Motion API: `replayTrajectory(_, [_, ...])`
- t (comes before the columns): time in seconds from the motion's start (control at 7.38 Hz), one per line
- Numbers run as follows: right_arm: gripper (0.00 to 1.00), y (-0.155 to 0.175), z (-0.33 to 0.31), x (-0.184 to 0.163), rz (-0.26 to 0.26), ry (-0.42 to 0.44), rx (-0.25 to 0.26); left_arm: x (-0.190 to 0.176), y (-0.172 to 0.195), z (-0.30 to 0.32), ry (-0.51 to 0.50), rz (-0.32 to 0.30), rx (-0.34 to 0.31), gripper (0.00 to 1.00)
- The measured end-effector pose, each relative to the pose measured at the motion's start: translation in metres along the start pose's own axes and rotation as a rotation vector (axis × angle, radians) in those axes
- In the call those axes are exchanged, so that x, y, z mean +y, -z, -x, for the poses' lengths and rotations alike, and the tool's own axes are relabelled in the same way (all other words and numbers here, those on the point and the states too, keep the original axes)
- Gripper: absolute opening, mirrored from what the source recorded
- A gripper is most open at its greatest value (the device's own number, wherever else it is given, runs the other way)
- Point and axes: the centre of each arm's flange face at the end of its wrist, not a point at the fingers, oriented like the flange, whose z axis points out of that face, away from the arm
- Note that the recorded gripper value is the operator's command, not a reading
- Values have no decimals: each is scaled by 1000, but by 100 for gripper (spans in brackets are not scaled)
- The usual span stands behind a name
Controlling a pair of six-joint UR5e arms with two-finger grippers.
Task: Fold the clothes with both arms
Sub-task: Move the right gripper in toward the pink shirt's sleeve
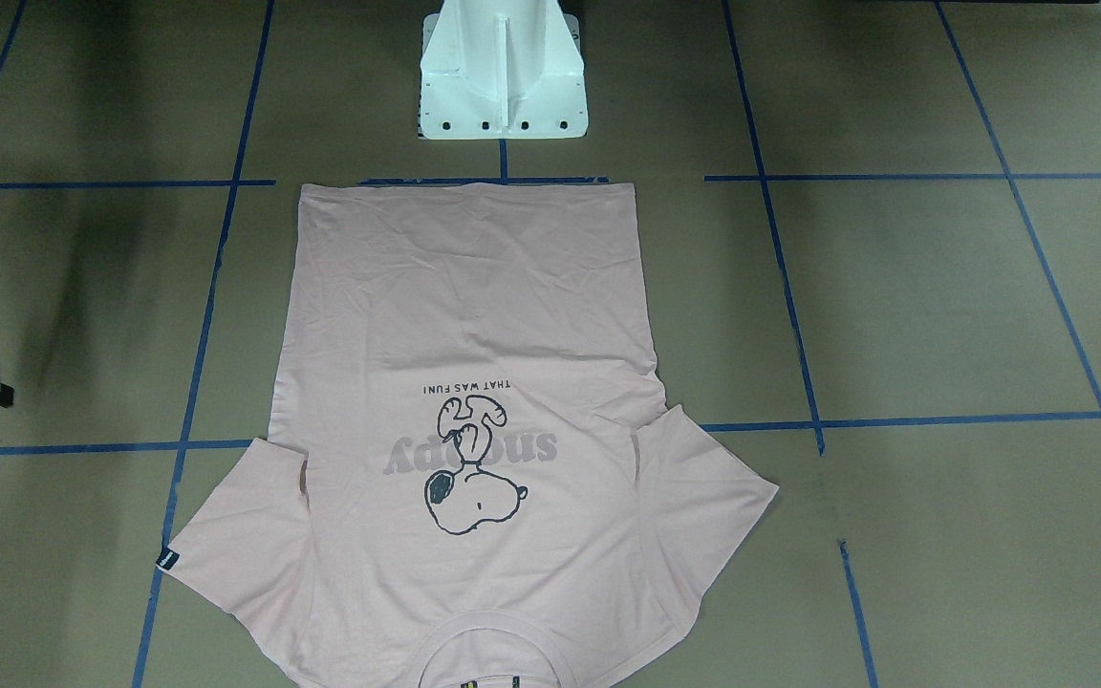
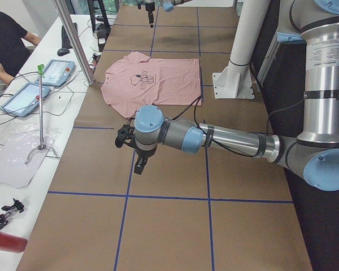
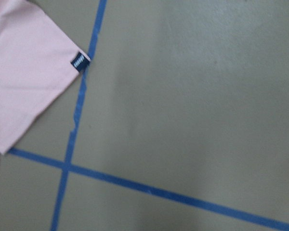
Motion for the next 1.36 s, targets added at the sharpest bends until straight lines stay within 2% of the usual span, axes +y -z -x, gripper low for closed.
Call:
replayTrajectory(0.14, [99, -17, 27, -26, -29, -51, -24, 0, 0, -3, -4, -5, 18, 100])
replayTrajectory(0.27, [84, -32, 50, -44, -59, -63, -33, -1, 1, -5, -1, -7, 27, 100])
replayTrajectory(0.41, [77, -47, 68, -55, -87, -56, -14, -1, 2, -6, 12, -10, 31, 100])
replayTrajectory(0.81, [78, -78, 82, -61, -134, -42, 71, -1, 1, -5, 28, -14, 33, 100])
replayTrajectory(0.95, [77, -88, 89, -67, -154, -53, 106, 0, 1, -5, 30, -13, 33, 100])
replayTrajectory(1.22, [68, -111, 109, -78, -173, -101, 151, 2, 0, -4, 35, -10, 34, 100])
replayTrajectory(1.36, [68, -120, 114, -78, -184, -107, 176, 3, -1, -3, 37, -9, 34, 100])
